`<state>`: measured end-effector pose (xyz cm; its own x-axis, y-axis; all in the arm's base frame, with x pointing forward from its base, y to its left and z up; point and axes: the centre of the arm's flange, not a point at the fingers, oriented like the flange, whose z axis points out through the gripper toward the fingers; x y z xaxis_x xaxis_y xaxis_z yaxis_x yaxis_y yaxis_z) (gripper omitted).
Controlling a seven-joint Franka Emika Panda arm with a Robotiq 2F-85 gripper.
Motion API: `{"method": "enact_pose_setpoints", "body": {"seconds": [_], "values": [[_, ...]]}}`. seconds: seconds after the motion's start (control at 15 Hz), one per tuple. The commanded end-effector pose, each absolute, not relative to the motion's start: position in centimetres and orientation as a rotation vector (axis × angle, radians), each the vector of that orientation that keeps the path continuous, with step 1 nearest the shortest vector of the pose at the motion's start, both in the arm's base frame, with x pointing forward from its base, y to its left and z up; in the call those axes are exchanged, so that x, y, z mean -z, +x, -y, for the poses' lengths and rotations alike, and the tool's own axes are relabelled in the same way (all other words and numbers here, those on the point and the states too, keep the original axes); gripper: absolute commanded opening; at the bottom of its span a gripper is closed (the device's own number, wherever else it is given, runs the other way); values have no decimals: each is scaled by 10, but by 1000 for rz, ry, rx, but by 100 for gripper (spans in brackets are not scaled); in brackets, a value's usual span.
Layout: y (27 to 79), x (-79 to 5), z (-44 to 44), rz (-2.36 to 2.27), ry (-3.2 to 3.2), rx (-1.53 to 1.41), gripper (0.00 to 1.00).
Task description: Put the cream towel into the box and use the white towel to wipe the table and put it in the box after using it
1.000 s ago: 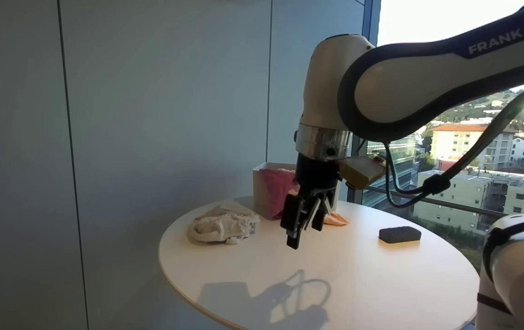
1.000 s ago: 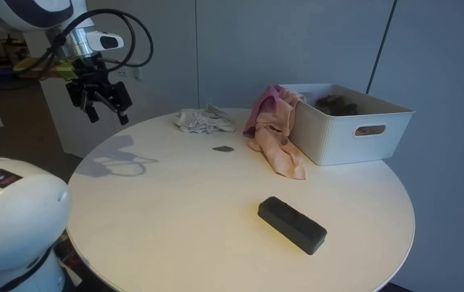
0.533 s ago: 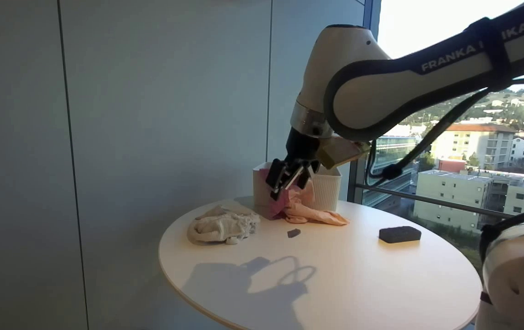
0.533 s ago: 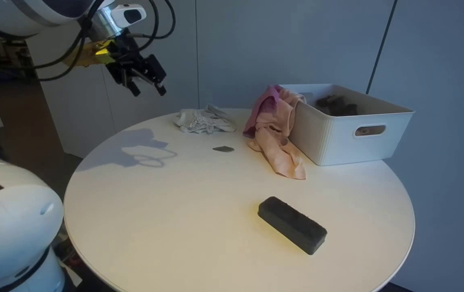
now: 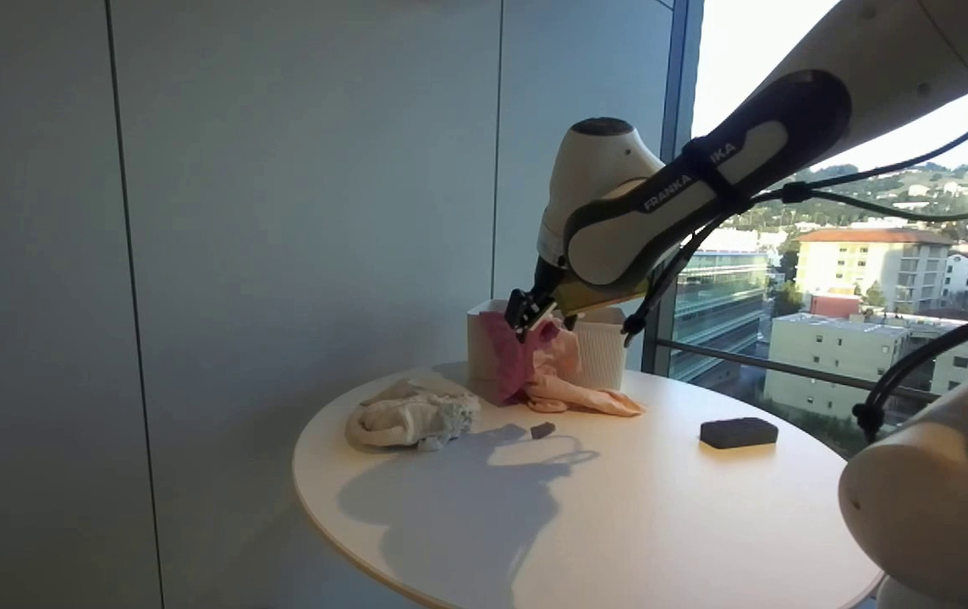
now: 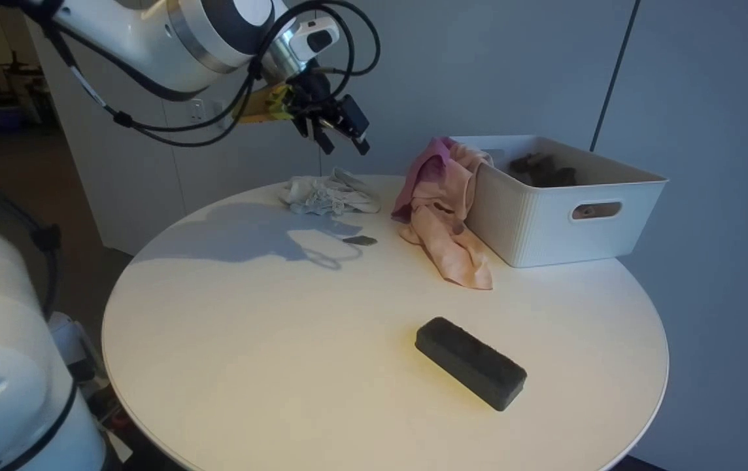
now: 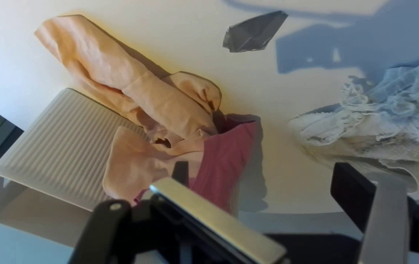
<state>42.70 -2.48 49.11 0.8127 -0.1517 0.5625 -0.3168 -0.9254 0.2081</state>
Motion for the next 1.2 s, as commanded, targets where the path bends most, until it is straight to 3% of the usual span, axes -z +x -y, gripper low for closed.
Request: {"method": "enact_pose_setpoints", "body": {"seconds": [0.0,1.13], "values": [[476,-465,30,434,2595,-837,100],[602,-400,120,726,2509,-747,100]]}}
